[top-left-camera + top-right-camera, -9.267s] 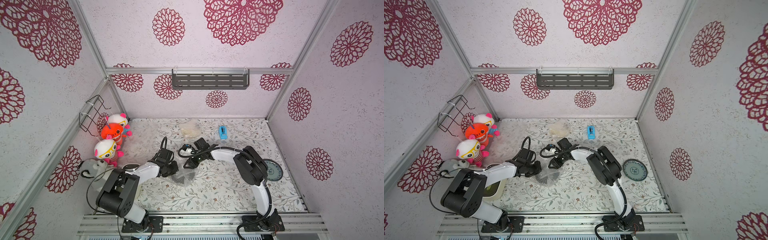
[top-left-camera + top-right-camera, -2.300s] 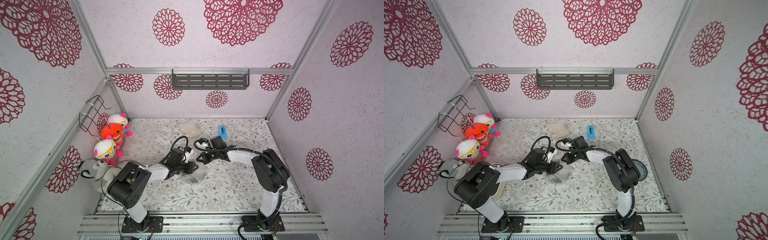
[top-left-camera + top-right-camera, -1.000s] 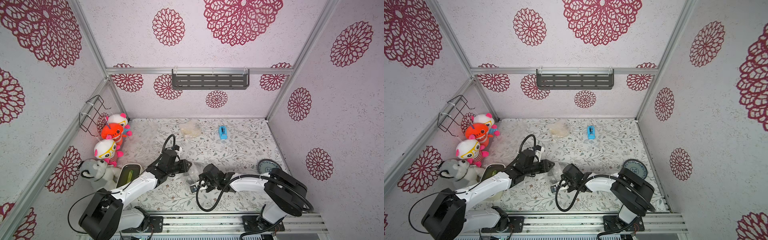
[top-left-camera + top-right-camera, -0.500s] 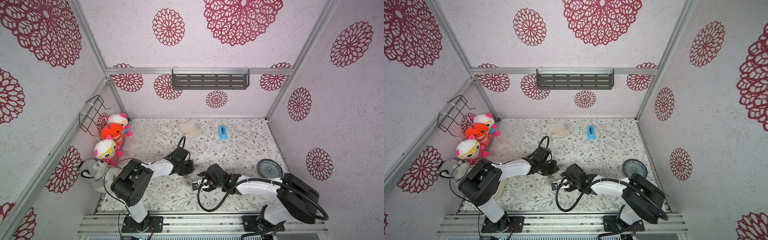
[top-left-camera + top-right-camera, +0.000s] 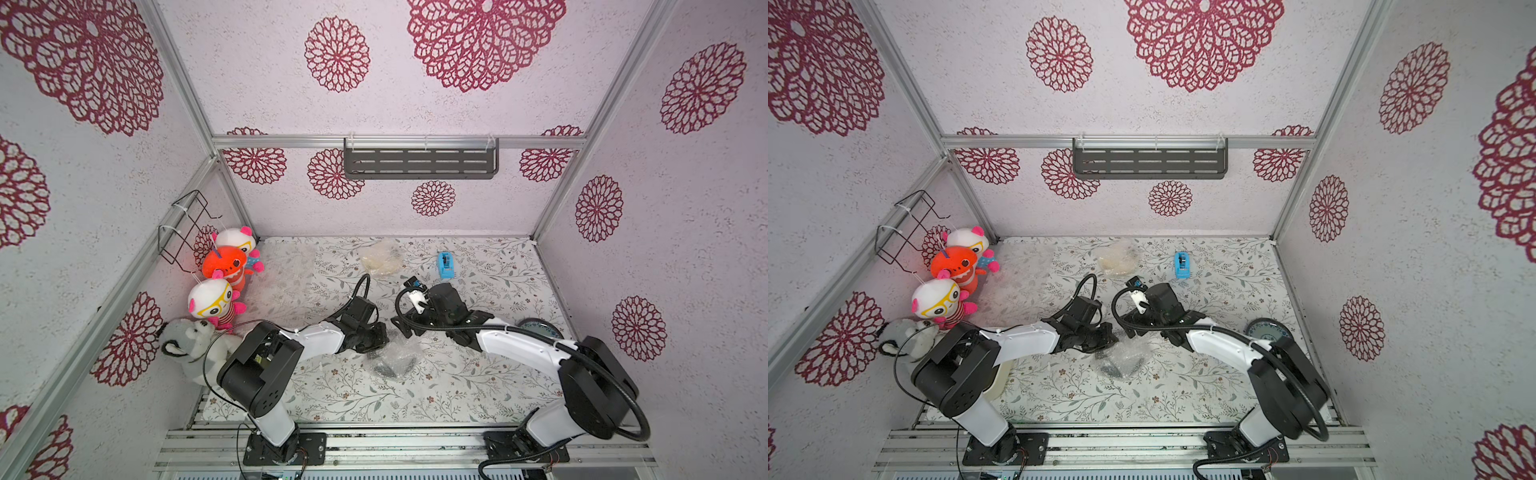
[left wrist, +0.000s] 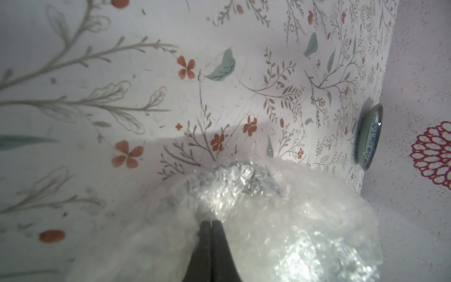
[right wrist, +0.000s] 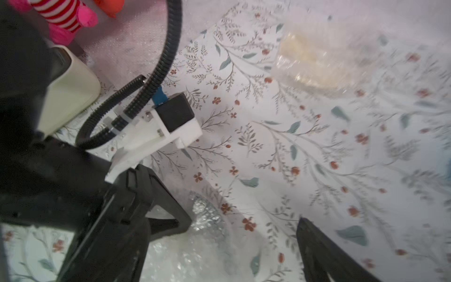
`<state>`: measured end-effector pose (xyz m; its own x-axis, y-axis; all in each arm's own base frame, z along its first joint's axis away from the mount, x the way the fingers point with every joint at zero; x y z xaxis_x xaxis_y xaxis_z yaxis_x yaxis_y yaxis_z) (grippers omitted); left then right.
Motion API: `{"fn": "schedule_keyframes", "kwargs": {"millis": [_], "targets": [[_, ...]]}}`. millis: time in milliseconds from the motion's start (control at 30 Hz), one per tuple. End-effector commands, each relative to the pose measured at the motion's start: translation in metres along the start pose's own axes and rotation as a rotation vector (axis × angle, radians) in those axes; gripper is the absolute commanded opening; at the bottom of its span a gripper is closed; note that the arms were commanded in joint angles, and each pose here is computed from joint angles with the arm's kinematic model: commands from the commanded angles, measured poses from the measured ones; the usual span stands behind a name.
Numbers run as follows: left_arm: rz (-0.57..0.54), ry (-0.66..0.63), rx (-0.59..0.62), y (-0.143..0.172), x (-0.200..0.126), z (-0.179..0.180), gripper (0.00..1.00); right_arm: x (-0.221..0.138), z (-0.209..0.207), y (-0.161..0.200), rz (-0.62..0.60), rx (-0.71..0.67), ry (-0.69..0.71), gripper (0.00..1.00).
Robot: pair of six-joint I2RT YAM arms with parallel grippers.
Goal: Wrap dinner plates in bubble wrap
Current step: Wrap the plate in the bubble wrap.
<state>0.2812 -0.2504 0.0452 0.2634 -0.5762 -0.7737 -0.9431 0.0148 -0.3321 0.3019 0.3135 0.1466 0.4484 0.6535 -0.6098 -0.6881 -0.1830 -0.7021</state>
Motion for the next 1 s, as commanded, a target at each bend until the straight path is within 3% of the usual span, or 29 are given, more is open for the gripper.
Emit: {"fn": "schedule_keyframes", "kwargs": {"millis": [0, 133, 267, 367, 500, 633, 733, 800, 967], "targets": [[-0.008, 0.012, 0.051, 0.003, -0.012, -0.006, 0.00, 0.014, 0.002, 0.042, 0.221, 0.198, -0.015, 0.62], [-0.030, -0.014, 0.064, 0.010, -0.027, -0.001, 0.00, 0.014, -0.005, 0.105, 0.359, 0.235, 0.003, 0.31], [-0.062, 0.062, 0.075, 0.025, -0.046, -0.005, 0.00, 0.011, -0.015, 0.147, 0.462, 0.165, 0.070, 0.17], [-0.146, 0.194, 0.109, 0.015, -0.069, -0.031, 0.05, 0.012, -0.015, 0.142, 0.438, 0.134, 0.091, 0.21], [-0.192, 0.088, 0.099, -0.012, -0.083, -0.036, 0.04, 0.012, -0.006, 0.119, 0.352, 0.098, 0.090, 0.28], [-0.164, 0.089, 0.051, -0.026, -0.067, -0.047, 0.04, 0.011, 0.007, 0.100, 0.273, 0.062, 0.058, 0.29], [-0.073, 0.054, -0.003, -0.011, -0.046, -0.043, 0.00, 0.011, 0.005, 0.094, 0.247, 0.062, 0.083, 0.30], [-0.073, 0.017, -0.030, 0.003, -0.046, -0.039, 0.00, 0.011, 0.002, 0.095, 0.244, 0.064, 0.097, 0.30], [-0.166, -0.094, -0.084, 0.024, -0.093, -0.016, 0.00, 0.013, 0.002, 0.099, 0.257, 0.073, 0.093, 0.29]]}}
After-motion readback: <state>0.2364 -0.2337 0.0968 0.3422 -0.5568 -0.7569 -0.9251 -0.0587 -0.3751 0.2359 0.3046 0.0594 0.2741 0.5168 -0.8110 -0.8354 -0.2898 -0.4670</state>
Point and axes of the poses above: each gripper's point midway between its finger pads, its own x axis out along the fingers, its own z axis along the line the jaws close on, y = z × x, the point moved 2 cm from there along -x, back along the fingers, and after that the axes turned 12 degrees about x, right-handed, at the moved point
